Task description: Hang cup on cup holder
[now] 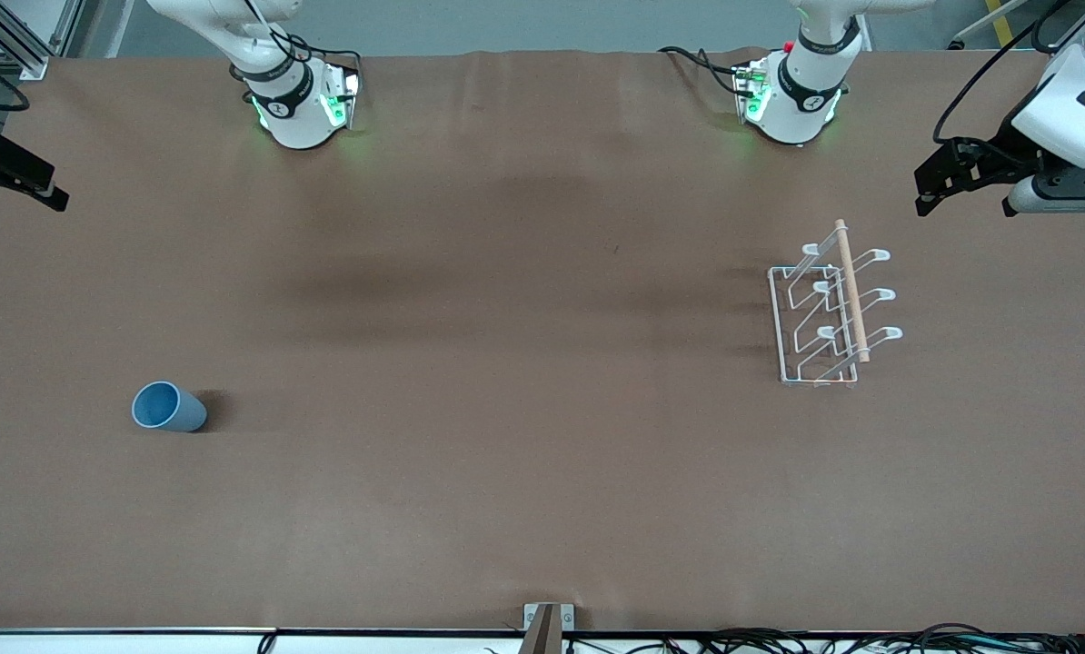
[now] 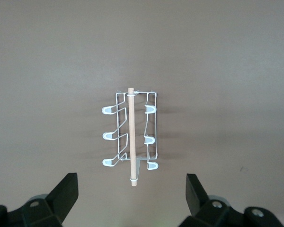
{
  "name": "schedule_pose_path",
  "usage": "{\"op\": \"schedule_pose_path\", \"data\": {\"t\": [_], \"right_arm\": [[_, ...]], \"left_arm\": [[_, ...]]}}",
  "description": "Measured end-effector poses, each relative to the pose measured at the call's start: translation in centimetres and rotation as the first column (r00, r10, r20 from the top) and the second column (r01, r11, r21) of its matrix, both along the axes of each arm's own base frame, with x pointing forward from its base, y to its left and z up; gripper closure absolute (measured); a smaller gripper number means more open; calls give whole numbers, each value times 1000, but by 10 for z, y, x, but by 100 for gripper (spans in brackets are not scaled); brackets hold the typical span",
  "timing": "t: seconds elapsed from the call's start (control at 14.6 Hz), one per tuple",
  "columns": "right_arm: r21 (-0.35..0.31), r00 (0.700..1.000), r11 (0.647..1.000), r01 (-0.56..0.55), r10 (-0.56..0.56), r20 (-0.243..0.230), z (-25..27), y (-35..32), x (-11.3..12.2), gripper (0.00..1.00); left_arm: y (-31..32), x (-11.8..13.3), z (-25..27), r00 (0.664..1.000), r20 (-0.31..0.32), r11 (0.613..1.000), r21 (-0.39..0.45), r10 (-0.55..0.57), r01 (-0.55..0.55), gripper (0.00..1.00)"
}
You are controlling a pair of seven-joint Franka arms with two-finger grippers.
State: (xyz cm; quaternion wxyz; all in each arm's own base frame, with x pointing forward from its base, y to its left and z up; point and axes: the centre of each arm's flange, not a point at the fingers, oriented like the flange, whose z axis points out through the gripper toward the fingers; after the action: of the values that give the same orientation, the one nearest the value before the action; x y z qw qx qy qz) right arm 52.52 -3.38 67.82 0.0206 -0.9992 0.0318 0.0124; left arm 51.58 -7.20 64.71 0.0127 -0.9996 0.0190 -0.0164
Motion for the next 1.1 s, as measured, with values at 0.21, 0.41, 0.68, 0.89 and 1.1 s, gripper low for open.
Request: {"op": "schedule_pose_path", "data": {"t": [0.21, 0.41, 0.68, 0.89, 1.1], "right_arm": [[2, 1000, 1000, 6, -6, 0, 0, -3, 0, 0], [2, 1000, 1000, 6, -6, -1, -1, -3, 0, 0], [2, 1000, 1000, 6, -6, -1, -1, -3, 0, 2], [2, 1000, 1000, 9, -9, -9, -7, -5, 3, 2], [2, 999, 1000, 31, -31, -19, -48, -25, 30, 2]], "left_arm": [[0, 0, 1, 1000, -2, 1000, 0, 0, 0, 0], [1, 0, 7, 1000, -2, 1000, 0, 2, -2, 0], [4, 6, 2, 1000, -14, 1000, -1, 6, -6, 0], [2, 15, -14, 999, -46, 1000, -2, 3, -3, 0], [-9, 25, -18, 999, -50, 1000, -5, -17, 16, 0]]}}
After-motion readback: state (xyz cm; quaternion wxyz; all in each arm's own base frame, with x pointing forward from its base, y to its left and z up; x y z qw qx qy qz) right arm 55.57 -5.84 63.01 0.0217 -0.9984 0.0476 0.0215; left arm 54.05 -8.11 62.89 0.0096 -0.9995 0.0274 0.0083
